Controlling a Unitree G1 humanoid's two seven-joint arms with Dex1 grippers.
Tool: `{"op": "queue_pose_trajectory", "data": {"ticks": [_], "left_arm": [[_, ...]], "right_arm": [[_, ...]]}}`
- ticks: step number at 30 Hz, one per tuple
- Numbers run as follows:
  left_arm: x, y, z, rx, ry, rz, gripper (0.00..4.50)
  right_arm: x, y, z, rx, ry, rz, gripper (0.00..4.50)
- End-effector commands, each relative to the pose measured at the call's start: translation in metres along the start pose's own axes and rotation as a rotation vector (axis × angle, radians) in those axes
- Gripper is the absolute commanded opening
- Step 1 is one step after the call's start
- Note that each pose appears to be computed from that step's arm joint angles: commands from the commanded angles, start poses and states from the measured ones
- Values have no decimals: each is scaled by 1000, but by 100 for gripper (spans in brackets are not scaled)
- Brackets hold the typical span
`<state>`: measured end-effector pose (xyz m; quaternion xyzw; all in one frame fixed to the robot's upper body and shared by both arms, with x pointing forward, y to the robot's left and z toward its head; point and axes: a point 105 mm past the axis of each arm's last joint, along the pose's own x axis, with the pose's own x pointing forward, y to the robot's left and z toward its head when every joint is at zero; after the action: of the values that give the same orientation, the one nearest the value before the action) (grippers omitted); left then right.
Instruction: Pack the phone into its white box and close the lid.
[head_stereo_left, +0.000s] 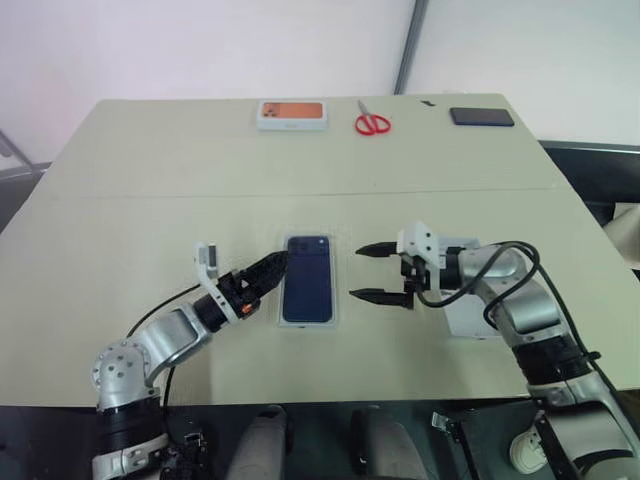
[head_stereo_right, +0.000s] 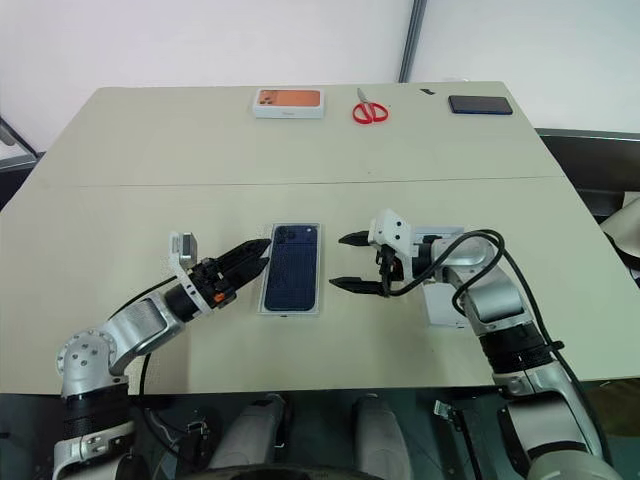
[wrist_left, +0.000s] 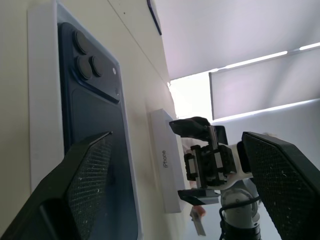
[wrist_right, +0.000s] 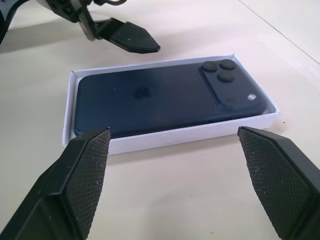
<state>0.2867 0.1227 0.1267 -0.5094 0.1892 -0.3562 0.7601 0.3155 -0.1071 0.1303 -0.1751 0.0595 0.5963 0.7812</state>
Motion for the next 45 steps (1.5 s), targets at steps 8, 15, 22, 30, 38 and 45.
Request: {"op": "queue_pose_trajectory", "data": {"ticks": [8,15,22,30,38,45], "left_arm": [[-14,-21,41,517,-54,18,442],[-20,7,52,1003,116,56,442],[-22,32,64,1103,158,123,353],[-15,62,48,1202,284,197,0],[11,62,10,1080,415,103,0],[39,34,-10,1023,448,-48,0]], "right_arm": [[6,-13,16,-40,-34,-34,427],[5,-20,7,-74,17,-72,427],[3,-30,-1,-77,56,-142,427],[15,-19,-13,-95,104,-128,75],[35,-12,-11,-130,107,-110,3],[16,-12,-18,-129,152,-90,3]]}}
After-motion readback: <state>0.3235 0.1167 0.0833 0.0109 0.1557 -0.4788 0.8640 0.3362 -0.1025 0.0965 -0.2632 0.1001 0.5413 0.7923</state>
